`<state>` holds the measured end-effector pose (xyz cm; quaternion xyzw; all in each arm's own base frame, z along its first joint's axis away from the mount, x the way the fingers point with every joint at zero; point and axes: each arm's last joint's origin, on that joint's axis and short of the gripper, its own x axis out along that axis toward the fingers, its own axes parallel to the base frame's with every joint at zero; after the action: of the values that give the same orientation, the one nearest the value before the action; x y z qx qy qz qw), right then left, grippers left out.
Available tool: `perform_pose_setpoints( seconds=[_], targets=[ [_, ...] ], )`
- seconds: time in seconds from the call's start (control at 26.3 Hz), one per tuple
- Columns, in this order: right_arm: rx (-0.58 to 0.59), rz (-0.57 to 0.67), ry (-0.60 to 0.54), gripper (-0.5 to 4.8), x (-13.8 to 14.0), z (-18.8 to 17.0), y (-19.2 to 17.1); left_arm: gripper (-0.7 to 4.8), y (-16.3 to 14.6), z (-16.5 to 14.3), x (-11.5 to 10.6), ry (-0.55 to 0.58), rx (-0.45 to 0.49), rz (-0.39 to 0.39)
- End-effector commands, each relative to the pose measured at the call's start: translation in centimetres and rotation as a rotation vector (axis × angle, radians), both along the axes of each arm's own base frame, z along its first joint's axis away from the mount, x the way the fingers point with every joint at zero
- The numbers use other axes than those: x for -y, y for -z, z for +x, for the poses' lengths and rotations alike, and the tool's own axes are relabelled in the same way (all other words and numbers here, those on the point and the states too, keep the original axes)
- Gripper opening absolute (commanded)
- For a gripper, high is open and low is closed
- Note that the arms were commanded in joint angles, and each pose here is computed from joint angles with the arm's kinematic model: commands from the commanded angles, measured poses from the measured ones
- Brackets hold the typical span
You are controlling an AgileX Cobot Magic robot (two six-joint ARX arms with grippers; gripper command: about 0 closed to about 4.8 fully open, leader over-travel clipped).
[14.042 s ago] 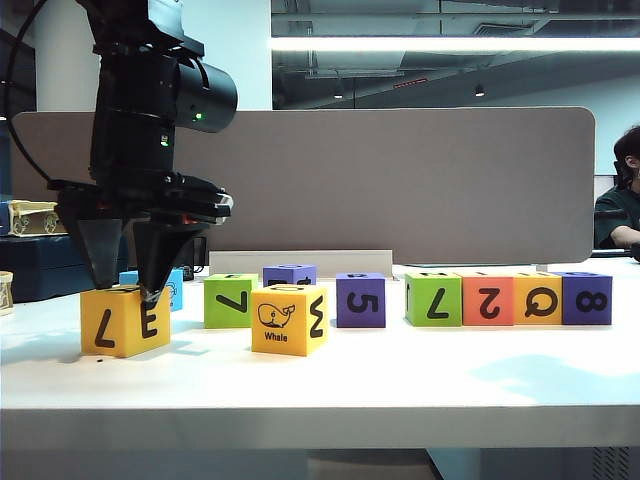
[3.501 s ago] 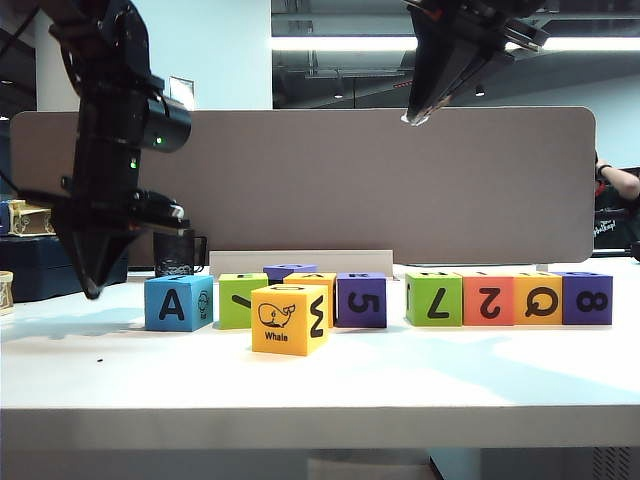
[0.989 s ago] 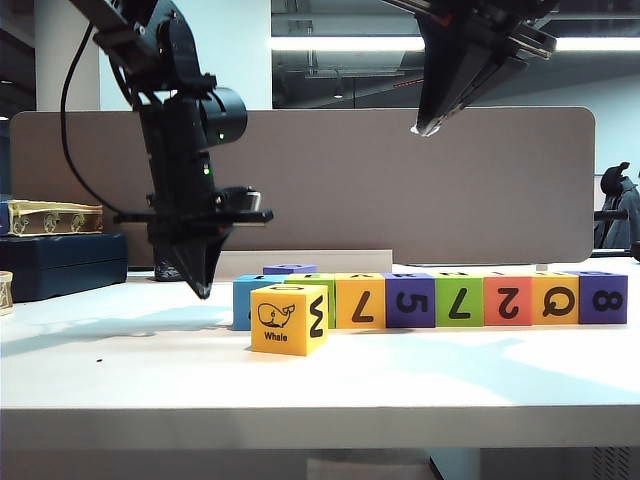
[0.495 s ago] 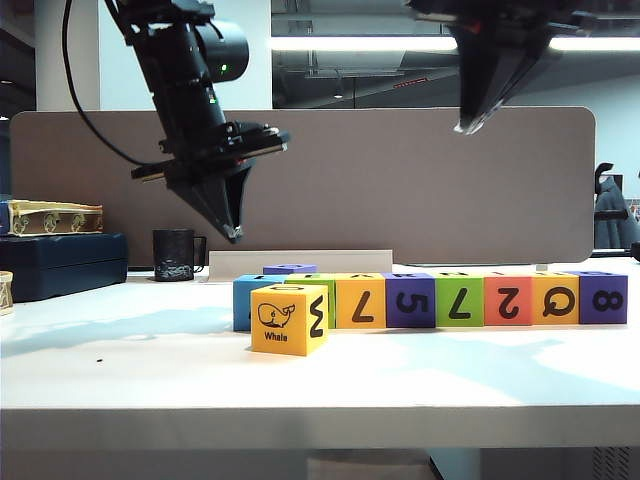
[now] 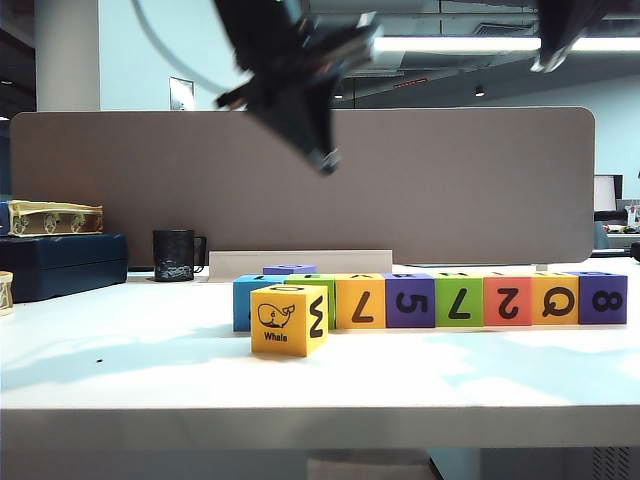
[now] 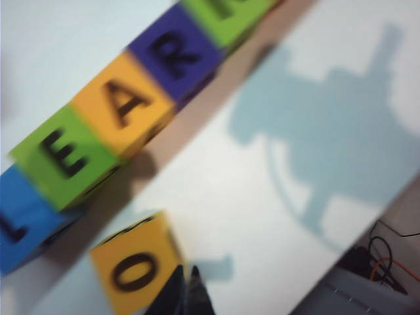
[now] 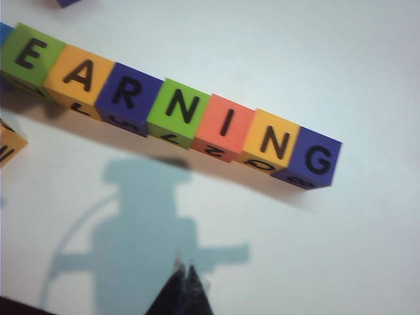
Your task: Select the appropriate blocks from the scattered letter blocks on the table and arrange them in a row to spell out "LEARNING".
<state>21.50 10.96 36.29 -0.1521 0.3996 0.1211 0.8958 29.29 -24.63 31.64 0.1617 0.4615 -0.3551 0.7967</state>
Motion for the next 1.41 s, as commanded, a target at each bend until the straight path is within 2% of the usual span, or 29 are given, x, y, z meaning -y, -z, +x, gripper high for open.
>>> perform_pose_setpoints(
  seconds=[0.04, 0.42, 1.41],
  targets=[
    [0.041, 0.009, 0.008, -0.01, 0.47, -0.82, -0.92, -0.06, -1.13, -0.24, 0.60, 0.005, 0.065, -0.065],
    [0.028, 0.002, 0.006, -0.01, 0.67, -1.26, -0.98, -0.06, -0.94, -0.39, 0.38, -0.014, 0.031, -0.051],
    [0.052, -0.005, -0.006, -0.01, 0.81, -1.41, -1.26, -0.06, -1.22, -0.07, 0.67, -0.014, 0.072, -0.085]
  ],
)
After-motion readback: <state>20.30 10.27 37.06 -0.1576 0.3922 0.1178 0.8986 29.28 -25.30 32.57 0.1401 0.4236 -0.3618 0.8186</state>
